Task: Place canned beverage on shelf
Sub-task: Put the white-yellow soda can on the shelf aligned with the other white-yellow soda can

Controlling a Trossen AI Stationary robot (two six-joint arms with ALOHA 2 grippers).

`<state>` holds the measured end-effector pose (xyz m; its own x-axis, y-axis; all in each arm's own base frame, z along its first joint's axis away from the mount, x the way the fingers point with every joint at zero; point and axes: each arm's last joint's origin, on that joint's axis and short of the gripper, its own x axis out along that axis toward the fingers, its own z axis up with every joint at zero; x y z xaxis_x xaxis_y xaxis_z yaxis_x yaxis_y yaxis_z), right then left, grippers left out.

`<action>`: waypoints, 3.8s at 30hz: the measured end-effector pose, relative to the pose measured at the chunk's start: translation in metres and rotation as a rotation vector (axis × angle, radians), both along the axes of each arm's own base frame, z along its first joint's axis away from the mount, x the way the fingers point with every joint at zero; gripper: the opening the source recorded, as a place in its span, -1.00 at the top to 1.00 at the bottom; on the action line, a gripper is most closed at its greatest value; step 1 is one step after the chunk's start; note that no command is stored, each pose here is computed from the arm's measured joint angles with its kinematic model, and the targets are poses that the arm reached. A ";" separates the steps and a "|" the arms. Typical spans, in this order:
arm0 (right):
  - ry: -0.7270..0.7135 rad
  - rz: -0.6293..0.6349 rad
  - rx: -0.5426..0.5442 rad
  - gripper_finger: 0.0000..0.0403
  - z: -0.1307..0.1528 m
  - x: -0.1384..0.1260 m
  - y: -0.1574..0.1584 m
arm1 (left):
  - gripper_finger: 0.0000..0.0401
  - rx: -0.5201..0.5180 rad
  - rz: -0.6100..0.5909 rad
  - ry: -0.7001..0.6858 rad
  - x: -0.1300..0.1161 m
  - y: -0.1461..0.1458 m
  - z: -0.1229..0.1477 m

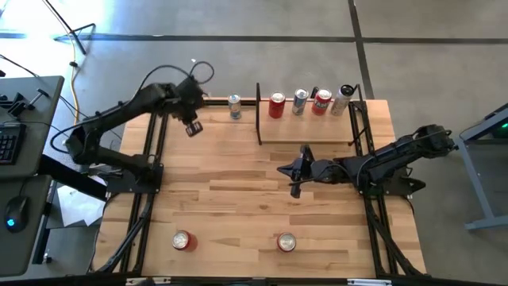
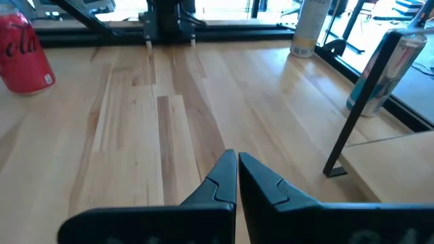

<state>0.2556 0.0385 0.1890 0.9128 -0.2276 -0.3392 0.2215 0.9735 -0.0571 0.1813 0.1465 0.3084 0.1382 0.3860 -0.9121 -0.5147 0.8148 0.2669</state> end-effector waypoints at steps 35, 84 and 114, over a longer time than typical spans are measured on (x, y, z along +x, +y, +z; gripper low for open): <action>0.068 -0.005 0.000 1.00 -0.019 0.006 0.001 | -0.35 -0.119 0.419 0.280 -0.033 0.134 -0.033; 0.053 -0.004 0.006 1.00 -0.017 0.007 0.001 | -0.36 -0.009 0.468 0.246 -0.026 0.131 -0.013; 0.056 0.034 0.023 1.00 -0.018 0.007 0.003 | -0.22 -0.136 0.402 0.243 -0.014 0.127 -0.027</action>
